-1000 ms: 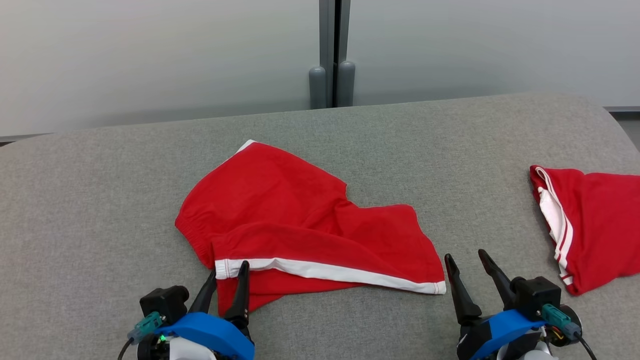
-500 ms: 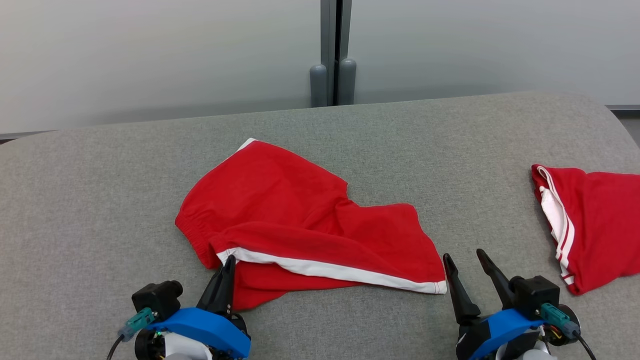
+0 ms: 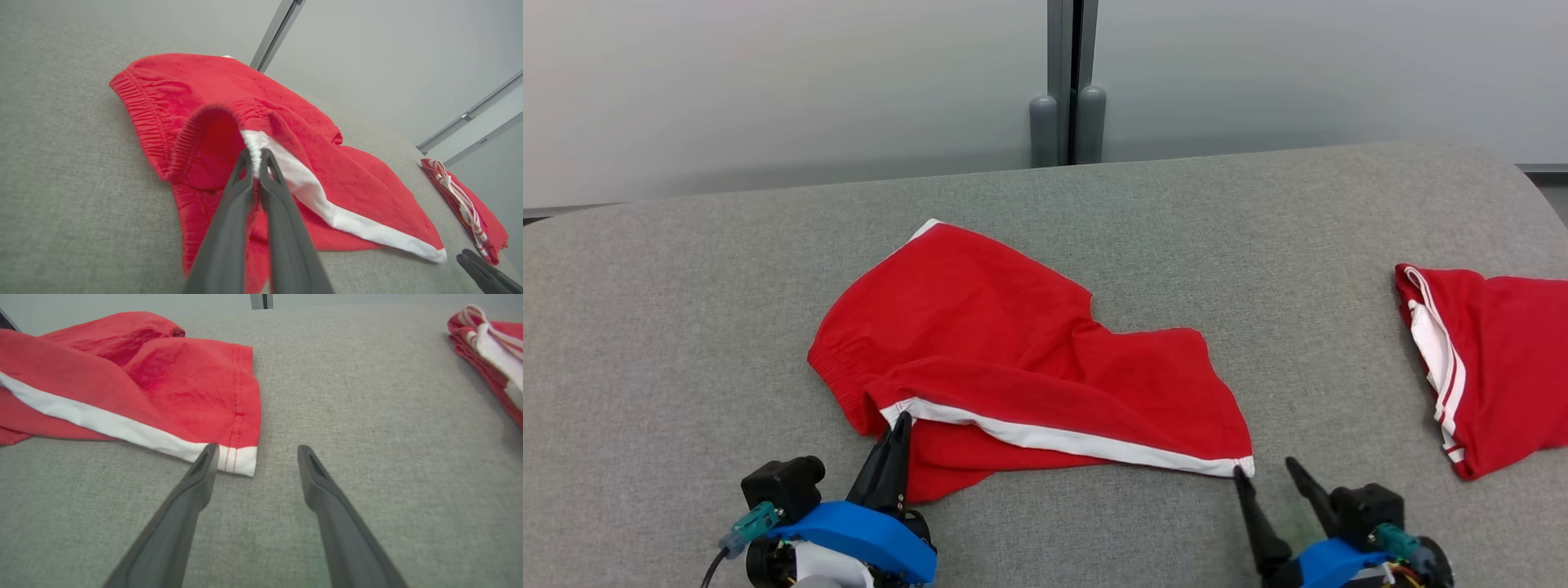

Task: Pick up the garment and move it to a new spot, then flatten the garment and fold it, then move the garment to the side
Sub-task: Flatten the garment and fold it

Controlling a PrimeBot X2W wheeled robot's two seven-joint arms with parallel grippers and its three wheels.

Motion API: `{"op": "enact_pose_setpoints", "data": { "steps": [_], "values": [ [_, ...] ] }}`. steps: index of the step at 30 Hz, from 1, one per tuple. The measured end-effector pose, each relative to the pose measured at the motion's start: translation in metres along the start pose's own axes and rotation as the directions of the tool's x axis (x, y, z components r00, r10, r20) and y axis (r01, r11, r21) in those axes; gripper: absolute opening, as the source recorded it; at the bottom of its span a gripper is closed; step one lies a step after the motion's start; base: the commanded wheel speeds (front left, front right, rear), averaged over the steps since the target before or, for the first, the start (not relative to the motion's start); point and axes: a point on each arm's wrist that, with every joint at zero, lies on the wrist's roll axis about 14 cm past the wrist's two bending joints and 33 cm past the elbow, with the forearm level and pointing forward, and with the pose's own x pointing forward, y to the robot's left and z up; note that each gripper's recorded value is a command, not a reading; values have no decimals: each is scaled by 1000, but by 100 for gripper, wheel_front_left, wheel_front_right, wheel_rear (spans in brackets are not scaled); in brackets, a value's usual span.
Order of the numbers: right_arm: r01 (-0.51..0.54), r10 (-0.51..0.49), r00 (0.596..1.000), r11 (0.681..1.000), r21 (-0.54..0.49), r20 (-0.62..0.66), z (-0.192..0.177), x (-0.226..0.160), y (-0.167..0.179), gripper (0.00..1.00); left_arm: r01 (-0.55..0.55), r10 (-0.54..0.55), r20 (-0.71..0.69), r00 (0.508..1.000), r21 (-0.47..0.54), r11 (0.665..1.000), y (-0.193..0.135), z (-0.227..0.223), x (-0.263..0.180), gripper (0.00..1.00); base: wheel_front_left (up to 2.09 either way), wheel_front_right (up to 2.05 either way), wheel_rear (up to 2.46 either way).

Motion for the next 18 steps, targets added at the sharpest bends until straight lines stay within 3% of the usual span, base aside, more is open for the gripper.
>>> {"op": "enact_pose_setpoints", "data": {
  "steps": [14,18],
  "values": [
    [-54,53,997,999,-10,-62,-16,8,16,100,-16,16,-8,1000,-4,1000,4,-5,-1,0,0,0,0],
    [-52,51,996,999,-11,-78,-20,10,15,86,-23,23,-10,1000,-4,1000,6,-5,-2,0,0,0,0]
  ]
}}
